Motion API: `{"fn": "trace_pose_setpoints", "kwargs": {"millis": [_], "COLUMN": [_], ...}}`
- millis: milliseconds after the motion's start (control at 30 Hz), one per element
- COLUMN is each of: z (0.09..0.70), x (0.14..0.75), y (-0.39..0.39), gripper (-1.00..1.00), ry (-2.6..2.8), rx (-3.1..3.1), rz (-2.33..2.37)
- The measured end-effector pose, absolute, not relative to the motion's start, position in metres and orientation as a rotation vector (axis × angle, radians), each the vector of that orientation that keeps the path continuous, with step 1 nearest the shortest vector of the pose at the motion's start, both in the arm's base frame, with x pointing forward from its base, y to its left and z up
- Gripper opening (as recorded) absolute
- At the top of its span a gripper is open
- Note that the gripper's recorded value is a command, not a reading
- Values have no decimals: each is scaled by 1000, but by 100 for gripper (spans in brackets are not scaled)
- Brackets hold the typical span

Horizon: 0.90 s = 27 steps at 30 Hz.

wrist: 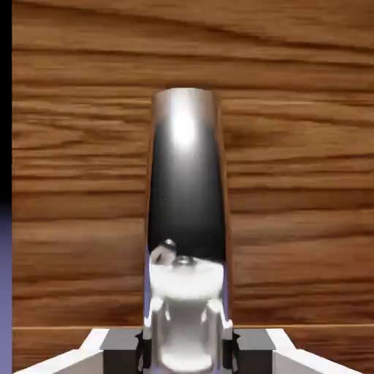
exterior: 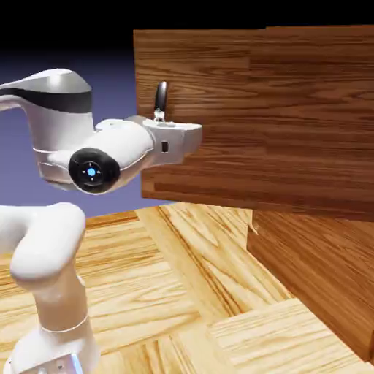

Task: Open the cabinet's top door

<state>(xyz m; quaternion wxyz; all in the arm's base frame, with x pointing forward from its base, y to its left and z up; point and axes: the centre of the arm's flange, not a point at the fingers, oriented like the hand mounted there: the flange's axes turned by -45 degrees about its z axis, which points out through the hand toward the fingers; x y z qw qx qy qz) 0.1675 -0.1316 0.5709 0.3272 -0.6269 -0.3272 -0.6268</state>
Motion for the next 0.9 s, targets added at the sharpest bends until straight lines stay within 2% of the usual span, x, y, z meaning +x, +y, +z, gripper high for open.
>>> {"fn": "trace_pose_setpoints", "kwargs": {"millis": [433, 900], "z": [571, 571], "x": [142, 151], "y": [-269, -394], "gripper": [-100, -100], "ry": [-1031, -1165], "rx": [-1452, -1276], "rz": [-1452, -1276]}}
